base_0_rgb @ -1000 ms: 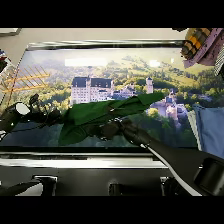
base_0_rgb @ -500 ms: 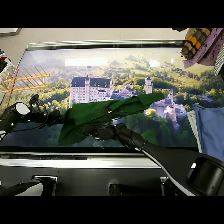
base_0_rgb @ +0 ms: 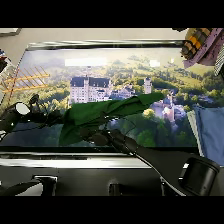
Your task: Fold the clothes and pants, and hang the long-sleeved shirts on hangers.
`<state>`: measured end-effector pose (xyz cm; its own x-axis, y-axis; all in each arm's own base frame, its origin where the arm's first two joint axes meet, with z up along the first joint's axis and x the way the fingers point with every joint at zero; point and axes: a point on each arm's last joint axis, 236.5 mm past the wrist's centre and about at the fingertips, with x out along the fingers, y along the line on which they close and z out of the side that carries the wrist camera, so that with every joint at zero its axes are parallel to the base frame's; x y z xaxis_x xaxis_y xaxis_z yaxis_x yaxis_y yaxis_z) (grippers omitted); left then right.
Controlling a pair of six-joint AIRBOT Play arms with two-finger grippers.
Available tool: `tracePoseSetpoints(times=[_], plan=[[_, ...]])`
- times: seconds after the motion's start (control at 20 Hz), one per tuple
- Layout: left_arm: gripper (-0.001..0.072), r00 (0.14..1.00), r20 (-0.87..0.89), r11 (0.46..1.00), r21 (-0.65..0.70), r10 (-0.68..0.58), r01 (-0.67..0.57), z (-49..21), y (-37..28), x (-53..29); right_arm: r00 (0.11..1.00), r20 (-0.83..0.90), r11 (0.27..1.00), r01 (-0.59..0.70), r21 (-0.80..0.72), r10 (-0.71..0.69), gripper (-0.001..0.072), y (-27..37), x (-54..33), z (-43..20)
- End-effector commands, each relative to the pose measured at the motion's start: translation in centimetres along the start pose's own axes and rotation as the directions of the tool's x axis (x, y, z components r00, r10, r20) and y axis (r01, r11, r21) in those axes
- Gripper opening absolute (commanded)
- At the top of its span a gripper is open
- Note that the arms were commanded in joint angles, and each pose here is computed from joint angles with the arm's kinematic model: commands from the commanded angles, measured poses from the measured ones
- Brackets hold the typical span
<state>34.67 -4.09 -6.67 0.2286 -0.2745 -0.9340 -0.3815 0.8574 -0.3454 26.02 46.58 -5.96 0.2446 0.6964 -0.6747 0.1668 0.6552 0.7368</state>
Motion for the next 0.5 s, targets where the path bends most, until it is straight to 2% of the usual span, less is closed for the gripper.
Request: tracePoseSetpoints(times=[0.0, 0.2, 0.3, 0.45], plan=[[0.0014, 1.000, -0.001, 1.000, 0.001, 0.001, -0.001, 0.0, 0.0, 0.0, 0.999, 0.036, 0.999, -0.034, -0.005, 0.034, 0.0031, 1.0, -0.2, 0.8], [0.0014, 1.000, -0.001, 1.000, 0.021, -0.001, 0.001, -0.1, -0.1, -0.4, 0.996, 0.061, 0.995, -0.055, -0.084, 0.061, 0.0030, 2.8, -2.8, 2.1], [0.0014, 0.999, 0.045, 0.998, 0.064, -0.018, 0.015, 1.0, -0.4, -2.2, 0.992, 0.110, 0.983, -0.045, -0.176, 0.065, 0.0030, 3.8, -6.8, 5.3], [0.0014, 0.972, 0.225, 0.993, 0.107, -0.066, 0.042, 5.3, -1.3, -8.5, 0.953, 0.291, 0.947, 0.015, -0.321, 0.084, 0.0029, 5.3, -17.6, 12.6]])
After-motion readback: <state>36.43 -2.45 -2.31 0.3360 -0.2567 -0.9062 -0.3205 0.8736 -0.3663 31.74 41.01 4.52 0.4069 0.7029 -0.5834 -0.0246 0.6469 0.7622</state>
